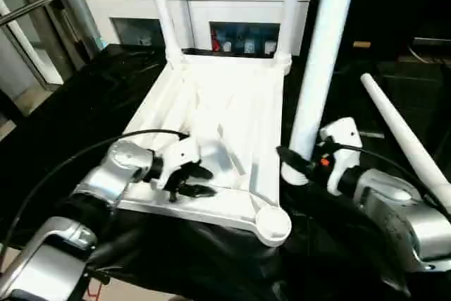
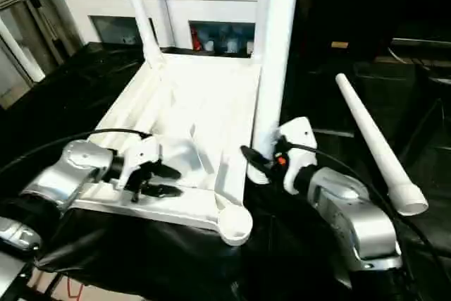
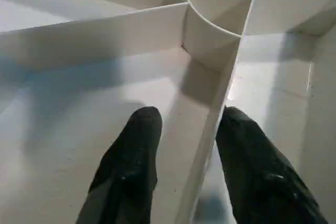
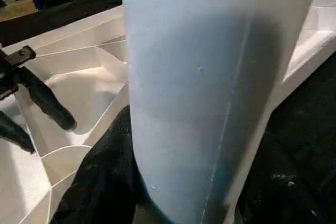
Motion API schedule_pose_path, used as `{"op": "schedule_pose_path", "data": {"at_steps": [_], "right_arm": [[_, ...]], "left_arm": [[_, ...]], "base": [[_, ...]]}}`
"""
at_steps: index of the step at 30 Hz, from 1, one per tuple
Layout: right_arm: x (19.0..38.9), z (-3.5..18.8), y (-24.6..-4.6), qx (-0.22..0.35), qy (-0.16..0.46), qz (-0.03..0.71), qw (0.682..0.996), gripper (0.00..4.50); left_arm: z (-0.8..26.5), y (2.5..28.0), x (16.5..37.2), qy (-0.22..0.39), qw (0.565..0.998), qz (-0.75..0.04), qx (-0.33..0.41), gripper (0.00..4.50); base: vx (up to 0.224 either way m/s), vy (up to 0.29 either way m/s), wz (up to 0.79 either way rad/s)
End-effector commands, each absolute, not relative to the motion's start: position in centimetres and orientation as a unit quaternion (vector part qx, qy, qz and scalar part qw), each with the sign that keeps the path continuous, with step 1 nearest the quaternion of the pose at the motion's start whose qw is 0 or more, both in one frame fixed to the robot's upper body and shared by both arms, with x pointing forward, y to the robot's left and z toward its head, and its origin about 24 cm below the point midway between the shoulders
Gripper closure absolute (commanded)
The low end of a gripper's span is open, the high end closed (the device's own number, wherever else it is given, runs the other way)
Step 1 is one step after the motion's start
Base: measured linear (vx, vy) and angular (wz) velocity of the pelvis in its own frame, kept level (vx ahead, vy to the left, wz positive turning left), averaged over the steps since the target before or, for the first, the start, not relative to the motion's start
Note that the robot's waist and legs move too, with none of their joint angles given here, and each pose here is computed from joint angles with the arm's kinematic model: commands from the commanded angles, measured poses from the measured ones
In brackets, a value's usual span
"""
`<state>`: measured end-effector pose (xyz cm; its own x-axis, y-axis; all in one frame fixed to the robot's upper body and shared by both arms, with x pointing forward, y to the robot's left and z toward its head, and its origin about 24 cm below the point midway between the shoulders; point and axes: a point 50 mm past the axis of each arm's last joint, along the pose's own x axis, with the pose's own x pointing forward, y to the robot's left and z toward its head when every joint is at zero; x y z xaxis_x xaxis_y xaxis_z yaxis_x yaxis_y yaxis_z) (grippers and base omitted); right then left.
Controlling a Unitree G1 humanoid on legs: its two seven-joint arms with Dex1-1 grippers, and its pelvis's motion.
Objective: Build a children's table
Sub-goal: Insert table leg to table base
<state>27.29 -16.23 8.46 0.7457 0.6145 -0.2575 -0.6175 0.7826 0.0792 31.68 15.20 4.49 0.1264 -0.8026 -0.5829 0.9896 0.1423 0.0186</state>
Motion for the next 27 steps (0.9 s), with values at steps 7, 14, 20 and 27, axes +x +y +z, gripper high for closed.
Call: {"op": "schedule_pose_path", "data": {"at_steps": [7, 14, 20, 27], "right_arm": [[27.5, 9.2, -15.8, -0.015, 0.122, 0.34, 0.932, 2.58], [27.6, 9.1, -16.0, -0.012, 0.124, 0.336, 0.934, 2.58], [27.7, 9.1, -15.6, -0.011, 0.125, 0.342, 0.931, 2.58], [27.6, 8.9, -15.5, -0.011, 0.129, 0.344, 0.93, 2.58]], "left_arm": [[5.3, 14.7, 32.3, 0.192, 0.749, -0.604, 0.194, 3.43], [6.5, 13.4, 32.3, 0.143, 0.802, -0.554, 0.171, 4.01], [6.9, 12.1, 30.7, 0.132, 0.814, -0.542, 0.16, 4.45], [6.3, 11.6, 29.5, 0.127, 0.798, -0.554, 0.202, 4.5]], "base": [[0.0, 0.0, 0.0], [0.0, 0.0, 0.0], [0.0, 0.0, 0.0], [0.0, 0.0, 0.0]]}}
